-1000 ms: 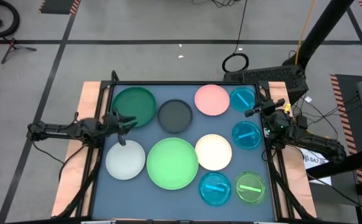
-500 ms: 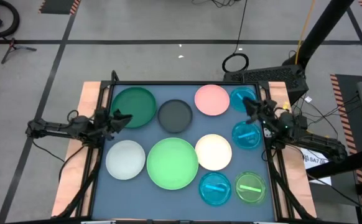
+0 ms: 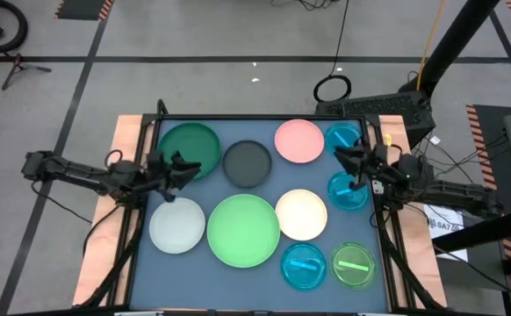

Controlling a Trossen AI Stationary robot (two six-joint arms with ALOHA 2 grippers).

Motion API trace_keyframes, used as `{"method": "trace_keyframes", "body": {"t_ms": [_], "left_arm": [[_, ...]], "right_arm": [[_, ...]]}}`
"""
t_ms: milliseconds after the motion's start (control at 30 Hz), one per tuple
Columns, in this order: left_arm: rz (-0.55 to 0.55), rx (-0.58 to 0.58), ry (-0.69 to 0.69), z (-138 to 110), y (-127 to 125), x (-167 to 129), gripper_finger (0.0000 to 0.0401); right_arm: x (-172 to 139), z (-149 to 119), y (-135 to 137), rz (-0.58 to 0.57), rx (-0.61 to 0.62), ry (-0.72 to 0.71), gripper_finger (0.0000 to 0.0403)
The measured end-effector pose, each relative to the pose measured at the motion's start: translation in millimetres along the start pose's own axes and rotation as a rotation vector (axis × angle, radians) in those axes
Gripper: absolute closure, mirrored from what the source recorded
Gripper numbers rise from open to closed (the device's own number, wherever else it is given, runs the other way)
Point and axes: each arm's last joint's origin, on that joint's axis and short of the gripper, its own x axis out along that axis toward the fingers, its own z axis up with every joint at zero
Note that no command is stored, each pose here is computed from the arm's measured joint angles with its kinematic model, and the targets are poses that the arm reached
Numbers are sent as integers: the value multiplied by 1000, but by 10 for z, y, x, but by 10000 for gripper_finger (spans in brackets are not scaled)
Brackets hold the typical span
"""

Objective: Stack plastic plates
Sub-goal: Stack the light green plate on top of the dark green plate

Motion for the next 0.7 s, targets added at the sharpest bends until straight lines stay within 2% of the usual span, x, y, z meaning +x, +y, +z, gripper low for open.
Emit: {"method": "trace_keyframes", "body": {"t_ms": [200, 333, 467, 600, 700], "left_arm": [[115, 37, 239, -66, -105, 363, 272], [304, 20, 413, -145, -97, 510, 272], [442, 28, 608, -248, -91, 574, 272], [509, 36, 754, -336, -125, 630, 272], [517, 70, 818, -381, -150, 689, 272]], "right_arm": [[172, 116, 56, 1, -118, 146, 316], [240, 105, 60, -11, -128, 256, 316], [272, 52, 73, 0, -155, 321, 316], [286, 35, 101, 24, -174, 327, 316], [291, 54, 121, 38, -180, 304, 316]]}}
